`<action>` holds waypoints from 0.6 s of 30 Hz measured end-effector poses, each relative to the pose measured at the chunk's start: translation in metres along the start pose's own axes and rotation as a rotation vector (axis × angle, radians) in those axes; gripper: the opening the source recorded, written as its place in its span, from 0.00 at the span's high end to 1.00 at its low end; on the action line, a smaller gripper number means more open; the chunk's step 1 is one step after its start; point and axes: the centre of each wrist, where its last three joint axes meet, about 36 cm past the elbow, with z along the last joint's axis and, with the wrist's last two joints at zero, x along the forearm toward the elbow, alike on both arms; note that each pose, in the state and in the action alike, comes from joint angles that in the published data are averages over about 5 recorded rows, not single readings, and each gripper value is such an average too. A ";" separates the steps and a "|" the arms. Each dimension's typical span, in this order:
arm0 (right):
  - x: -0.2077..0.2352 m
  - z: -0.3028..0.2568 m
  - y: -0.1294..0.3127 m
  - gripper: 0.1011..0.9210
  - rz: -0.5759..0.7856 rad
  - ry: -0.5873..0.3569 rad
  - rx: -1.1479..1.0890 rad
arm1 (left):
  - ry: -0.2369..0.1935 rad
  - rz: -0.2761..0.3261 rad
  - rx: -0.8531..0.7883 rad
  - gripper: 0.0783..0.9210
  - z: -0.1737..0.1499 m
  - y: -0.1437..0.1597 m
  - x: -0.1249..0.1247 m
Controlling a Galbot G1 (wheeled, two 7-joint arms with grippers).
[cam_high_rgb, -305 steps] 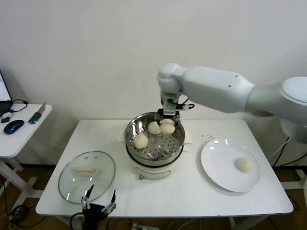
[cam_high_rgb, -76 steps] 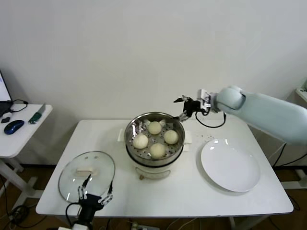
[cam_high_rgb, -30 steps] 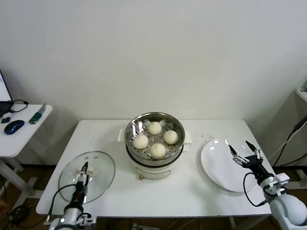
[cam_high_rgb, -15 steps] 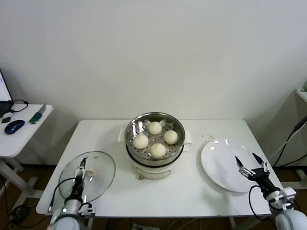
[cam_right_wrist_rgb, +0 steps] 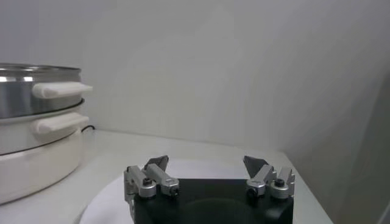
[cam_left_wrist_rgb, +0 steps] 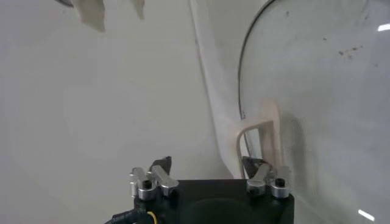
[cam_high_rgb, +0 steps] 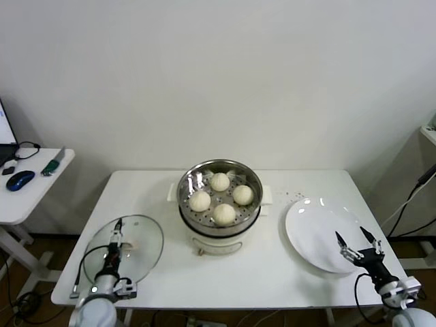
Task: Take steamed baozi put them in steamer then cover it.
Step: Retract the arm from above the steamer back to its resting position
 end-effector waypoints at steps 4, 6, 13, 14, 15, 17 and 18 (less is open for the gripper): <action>0.000 0.003 0.002 0.12 -0.002 0.003 0.005 | 0.003 0.009 0.020 0.39 0.000 -0.002 -0.001; 0.000 0.004 0.003 0.12 -0.003 0.004 0.008 | 0.004 0.012 0.030 0.46 0.000 -0.003 -0.002; 0.000 0.008 0.006 0.12 -0.005 0.007 0.018 | 0.005 0.013 0.057 0.70 0.001 -0.001 -0.002; 0.000 0.008 0.006 0.12 -0.005 0.007 0.019 | 0.005 0.012 0.060 0.74 0.001 -0.001 -0.002; 0.000 0.008 0.006 0.12 -0.005 0.007 0.021 | 0.005 0.010 0.063 0.77 0.001 0.000 -0.002; -0.001 0.008 0.006 0.12 -0.006 0.007 0.024 | 0.007 0.006 0.069 0.84 0.002 0.001 -0.001; -0.001 0.008 0.006 0.12 -0.006 0.007 0.026 | 0.008 0.004 0.071 0.87 0.002 0.002 -0.001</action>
